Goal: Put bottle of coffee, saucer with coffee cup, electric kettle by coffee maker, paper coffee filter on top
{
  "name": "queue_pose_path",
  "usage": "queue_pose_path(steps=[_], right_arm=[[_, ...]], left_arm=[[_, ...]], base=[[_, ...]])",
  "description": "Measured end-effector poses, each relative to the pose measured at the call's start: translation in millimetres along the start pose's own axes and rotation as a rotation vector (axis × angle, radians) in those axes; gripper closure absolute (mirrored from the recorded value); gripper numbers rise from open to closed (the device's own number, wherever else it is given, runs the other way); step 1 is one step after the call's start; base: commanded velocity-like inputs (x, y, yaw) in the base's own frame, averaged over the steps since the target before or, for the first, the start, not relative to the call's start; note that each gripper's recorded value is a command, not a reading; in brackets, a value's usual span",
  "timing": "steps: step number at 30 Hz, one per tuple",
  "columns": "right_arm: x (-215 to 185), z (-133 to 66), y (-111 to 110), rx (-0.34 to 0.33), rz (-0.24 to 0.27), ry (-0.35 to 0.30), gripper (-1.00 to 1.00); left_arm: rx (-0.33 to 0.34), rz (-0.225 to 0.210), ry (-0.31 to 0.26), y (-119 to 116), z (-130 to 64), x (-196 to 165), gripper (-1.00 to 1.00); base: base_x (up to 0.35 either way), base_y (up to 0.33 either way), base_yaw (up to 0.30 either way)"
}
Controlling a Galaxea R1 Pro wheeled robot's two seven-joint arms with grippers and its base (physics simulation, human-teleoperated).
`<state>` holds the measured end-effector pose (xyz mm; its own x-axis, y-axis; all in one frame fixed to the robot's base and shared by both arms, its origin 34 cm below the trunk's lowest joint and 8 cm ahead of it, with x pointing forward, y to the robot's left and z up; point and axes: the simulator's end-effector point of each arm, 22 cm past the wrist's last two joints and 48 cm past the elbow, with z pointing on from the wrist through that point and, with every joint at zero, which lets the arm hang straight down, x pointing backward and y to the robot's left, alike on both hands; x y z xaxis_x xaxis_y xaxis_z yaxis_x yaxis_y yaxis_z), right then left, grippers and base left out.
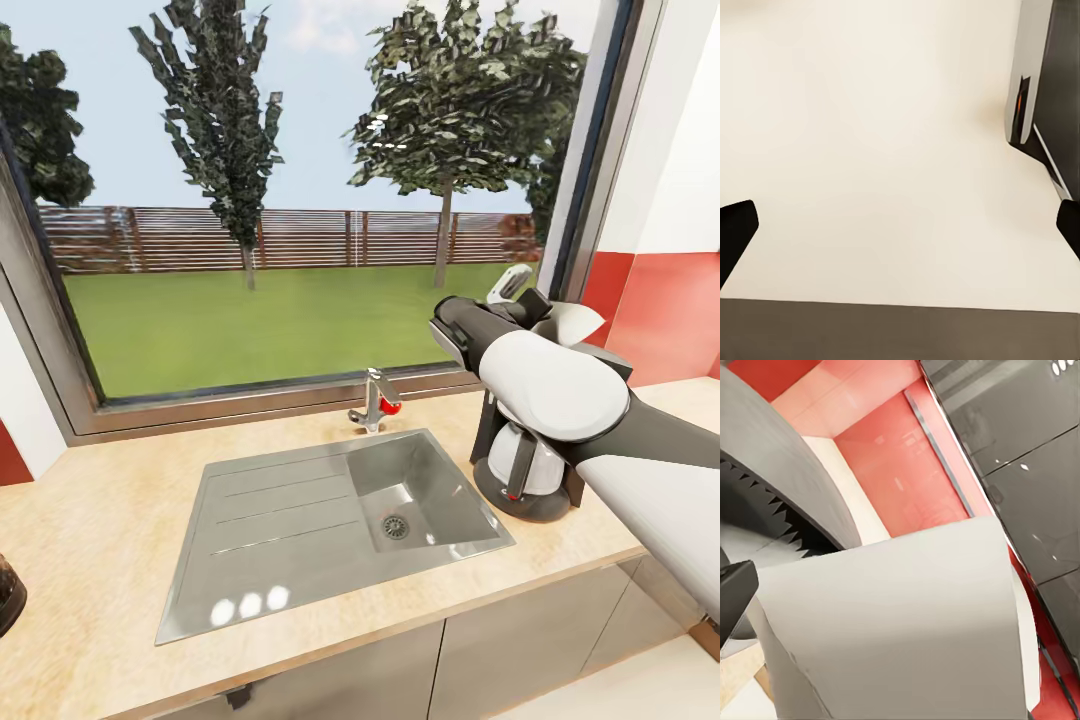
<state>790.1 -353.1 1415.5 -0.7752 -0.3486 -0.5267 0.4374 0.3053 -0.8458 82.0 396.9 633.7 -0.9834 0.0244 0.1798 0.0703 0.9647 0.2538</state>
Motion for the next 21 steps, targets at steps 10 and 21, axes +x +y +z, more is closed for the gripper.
queue_pose_path(steps=[10, 21], right_arm=[[4.5, 1.5, 13.0, -0.009, -0.003, -0.004, 1.00], [7.9, 4.0, 22.2, -0.008, -0.018, -0.001, 1.00]], left_arm=[[0.001, 0.000, 0.002, -0.6, 0.0, 0.7, -1.00], [0.001, 0.003, 0.011, -0.8, 0.3, 4.2, -1.00]], base=[[0.000, 0.000, 0.043], [0.000, 0.000, 0.101]])
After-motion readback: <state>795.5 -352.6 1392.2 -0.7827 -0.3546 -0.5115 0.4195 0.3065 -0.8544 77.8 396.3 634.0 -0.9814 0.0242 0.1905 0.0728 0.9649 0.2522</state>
